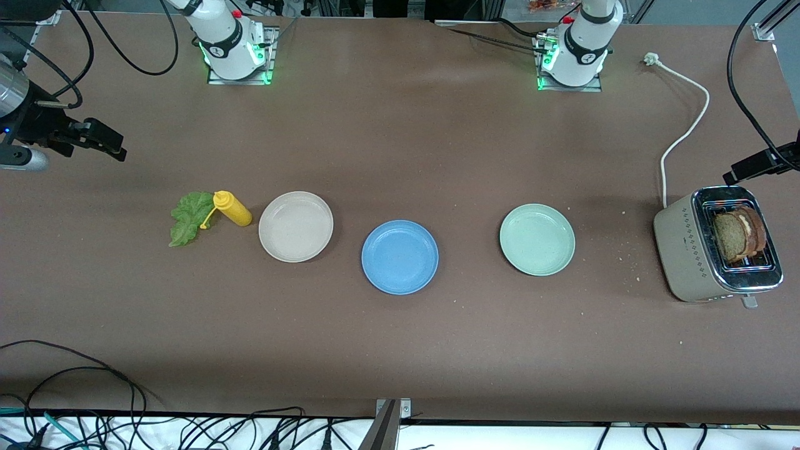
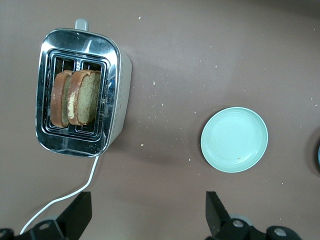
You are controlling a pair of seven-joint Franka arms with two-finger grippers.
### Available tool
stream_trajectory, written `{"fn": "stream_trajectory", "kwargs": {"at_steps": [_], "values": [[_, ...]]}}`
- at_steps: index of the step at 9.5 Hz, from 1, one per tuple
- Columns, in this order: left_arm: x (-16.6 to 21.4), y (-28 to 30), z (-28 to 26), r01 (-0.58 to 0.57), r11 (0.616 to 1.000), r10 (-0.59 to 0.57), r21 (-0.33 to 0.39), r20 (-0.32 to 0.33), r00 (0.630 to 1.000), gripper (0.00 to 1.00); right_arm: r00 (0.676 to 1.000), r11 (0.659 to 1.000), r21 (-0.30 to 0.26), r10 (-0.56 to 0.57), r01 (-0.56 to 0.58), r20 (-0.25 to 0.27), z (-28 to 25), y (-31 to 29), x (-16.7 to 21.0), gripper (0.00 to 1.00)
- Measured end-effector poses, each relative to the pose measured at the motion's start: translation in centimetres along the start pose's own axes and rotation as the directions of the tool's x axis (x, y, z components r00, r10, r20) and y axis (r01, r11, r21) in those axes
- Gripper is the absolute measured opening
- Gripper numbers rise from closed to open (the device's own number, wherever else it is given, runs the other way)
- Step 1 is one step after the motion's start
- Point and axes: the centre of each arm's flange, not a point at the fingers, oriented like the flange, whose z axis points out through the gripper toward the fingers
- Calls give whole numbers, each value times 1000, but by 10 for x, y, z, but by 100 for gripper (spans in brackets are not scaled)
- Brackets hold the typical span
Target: Make sandwich in blue plate with both arms
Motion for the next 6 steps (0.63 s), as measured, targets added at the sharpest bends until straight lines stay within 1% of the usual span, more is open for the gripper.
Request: {"fn": "stream_trajectory", "kwargs": {"at_steps": [6], "values": [[0, 1, 1, -2, 1000, 2, 0, 1, 1000, 100, 1000, 1000, 0, -14, 14, -2, -1, -8, -1, 100]]}}
